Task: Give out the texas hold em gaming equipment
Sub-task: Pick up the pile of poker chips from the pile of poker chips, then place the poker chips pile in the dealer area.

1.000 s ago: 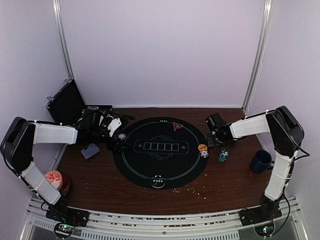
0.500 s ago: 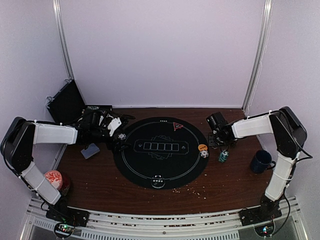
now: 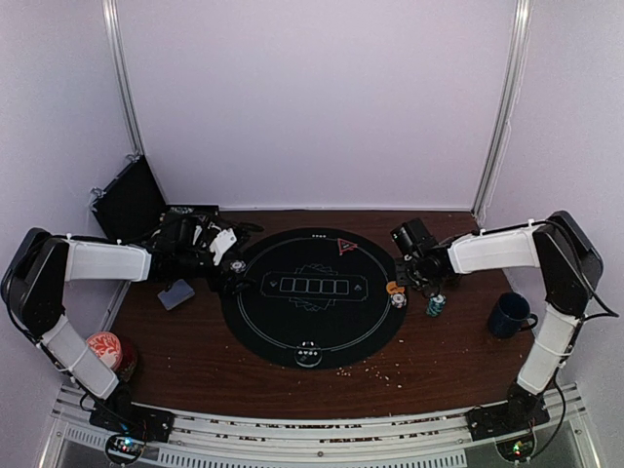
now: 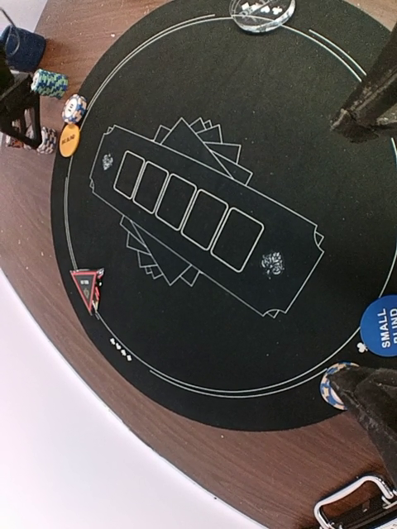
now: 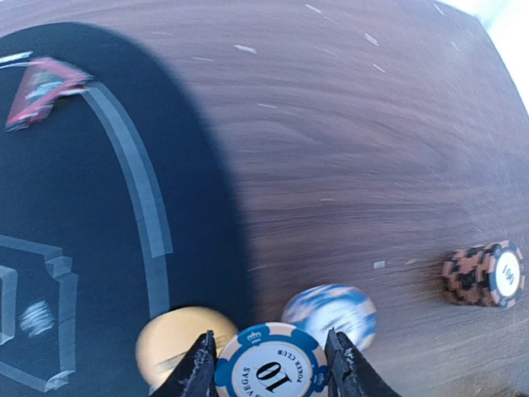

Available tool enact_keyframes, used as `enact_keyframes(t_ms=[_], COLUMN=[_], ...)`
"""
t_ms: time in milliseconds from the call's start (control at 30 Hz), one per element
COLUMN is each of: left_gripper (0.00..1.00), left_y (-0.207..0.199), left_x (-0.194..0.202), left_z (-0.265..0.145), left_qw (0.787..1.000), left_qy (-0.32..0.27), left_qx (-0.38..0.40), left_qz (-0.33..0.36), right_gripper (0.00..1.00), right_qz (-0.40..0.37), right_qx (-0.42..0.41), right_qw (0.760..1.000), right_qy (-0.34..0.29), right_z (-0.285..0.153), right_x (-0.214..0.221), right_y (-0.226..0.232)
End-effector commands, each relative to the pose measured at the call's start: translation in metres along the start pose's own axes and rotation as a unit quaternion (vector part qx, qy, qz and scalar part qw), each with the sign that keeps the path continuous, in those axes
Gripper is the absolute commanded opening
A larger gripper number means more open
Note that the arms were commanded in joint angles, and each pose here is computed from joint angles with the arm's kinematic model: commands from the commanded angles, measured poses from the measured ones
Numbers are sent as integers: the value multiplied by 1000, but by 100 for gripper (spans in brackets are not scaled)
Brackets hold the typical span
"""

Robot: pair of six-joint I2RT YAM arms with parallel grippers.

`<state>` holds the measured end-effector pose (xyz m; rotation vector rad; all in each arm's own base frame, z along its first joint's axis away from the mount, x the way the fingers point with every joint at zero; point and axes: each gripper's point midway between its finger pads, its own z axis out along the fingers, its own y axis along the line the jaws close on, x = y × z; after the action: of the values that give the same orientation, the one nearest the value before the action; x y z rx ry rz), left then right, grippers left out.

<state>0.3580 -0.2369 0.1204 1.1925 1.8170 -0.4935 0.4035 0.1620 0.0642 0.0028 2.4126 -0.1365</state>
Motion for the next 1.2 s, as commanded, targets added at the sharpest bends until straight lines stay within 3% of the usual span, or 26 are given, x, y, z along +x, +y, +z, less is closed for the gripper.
enact_keyframes(t_ms=[0,233,633,867,1167], left_gripper=[98,98,98,98,98], left_y=[19,48,68,66,66], left_x=[-6,-8,-7,-7,-5], left_z=[-2,-18,-29,-28,-27], left_qw=[999,995,990,991,991], left_qy=[-18,-36,-46,-47,-45], left_qx=[-28,-71,-114,-107,-105], left_qz=[-15,-52,-71,-70,-70], right_gripper=[41,42,43,44,44], right_qz=[-47,-156,-312,-369,-393], right_qx=[-37,-137,-258,-279,-288], right_qw=[996,974,907,881,871], right_qy=[-59,-95,-119,-95,-64], right_z=[-43,-95,-165,-164,-150], right_x=[-24,-3,57,98,130], right_y=[41,137,294,333,333])
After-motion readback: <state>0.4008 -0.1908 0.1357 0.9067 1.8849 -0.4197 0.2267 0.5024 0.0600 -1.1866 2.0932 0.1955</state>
